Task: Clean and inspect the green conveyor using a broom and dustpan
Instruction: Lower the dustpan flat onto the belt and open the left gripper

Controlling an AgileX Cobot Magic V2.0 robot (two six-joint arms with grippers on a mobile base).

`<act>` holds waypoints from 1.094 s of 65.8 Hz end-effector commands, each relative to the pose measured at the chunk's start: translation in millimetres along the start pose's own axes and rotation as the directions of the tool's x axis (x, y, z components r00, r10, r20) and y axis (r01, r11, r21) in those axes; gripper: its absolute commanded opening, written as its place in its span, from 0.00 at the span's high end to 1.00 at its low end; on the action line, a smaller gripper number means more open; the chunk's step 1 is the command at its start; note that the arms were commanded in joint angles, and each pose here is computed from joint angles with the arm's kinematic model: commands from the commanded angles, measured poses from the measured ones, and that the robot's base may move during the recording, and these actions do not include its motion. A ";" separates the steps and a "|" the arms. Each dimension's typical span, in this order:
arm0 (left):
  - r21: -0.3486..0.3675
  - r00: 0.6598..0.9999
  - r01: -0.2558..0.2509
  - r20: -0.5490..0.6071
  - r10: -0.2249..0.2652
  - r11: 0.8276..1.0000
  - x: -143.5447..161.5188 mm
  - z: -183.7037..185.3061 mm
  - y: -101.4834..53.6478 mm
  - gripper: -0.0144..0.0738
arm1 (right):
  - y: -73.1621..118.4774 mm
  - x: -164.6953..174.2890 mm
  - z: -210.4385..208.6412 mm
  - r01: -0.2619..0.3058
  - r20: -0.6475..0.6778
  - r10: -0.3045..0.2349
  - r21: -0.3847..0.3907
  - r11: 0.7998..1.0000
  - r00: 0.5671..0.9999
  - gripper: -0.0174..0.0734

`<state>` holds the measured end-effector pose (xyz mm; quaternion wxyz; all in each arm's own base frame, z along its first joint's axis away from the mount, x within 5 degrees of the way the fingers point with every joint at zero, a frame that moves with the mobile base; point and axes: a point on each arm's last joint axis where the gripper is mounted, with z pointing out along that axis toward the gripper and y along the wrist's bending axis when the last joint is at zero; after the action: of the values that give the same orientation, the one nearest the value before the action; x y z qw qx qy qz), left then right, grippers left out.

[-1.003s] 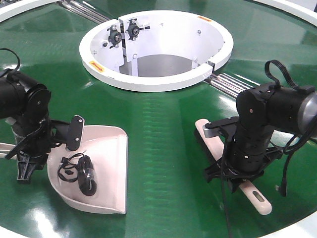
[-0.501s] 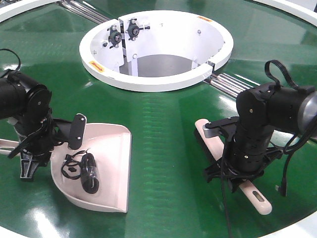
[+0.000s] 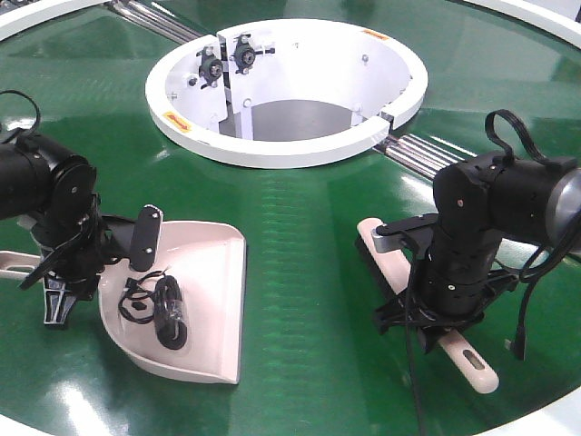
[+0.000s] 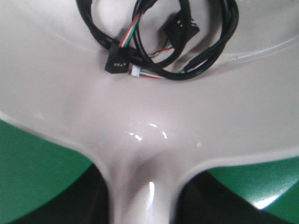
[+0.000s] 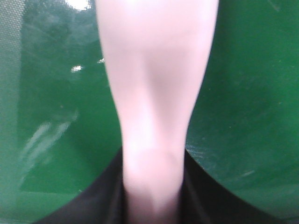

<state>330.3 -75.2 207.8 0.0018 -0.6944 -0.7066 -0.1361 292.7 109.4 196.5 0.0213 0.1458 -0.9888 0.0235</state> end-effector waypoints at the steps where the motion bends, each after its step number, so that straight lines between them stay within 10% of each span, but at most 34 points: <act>1: -0.102 0.999 0.032 0.038 -0.028 0.994 1.1 -21.2 7.2 0.84 | -3.4 0.8 -20.6 0.004 0.075 -0.004 0.001 1.000 0.997 0.81; 27: -0.091 1.000 0.019 0.012 -0.018 0.996 3.4 -21.0 6.2 0.75 | -3.4 0.8 -20.6 0.005 0.076 -0.005 0.001 1.000 0.997 0.81; 61: -0.037 1.000 0.022 -0.016 -0.023 0.999 5.8 -20.7 1.3 0.13 | -3.4 0.7 -20.6 0.004 0.077 -0.004 0.001 1.000 0.997 0.81; 72: -0.014 0.996 0.081 -0.020 -0.081 0.997 9.2 -28.7 -4.0 0.08 | -3.4 0.8 -20.6 0.005 0.076 -0.005 0.001 1.000 0.997 0.81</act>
<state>325.0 -71.8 208.9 0.0312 -0.6870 -0.7141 -0.1310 292.7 109.4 196.5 0.0213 0.1460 -0.9888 0.0235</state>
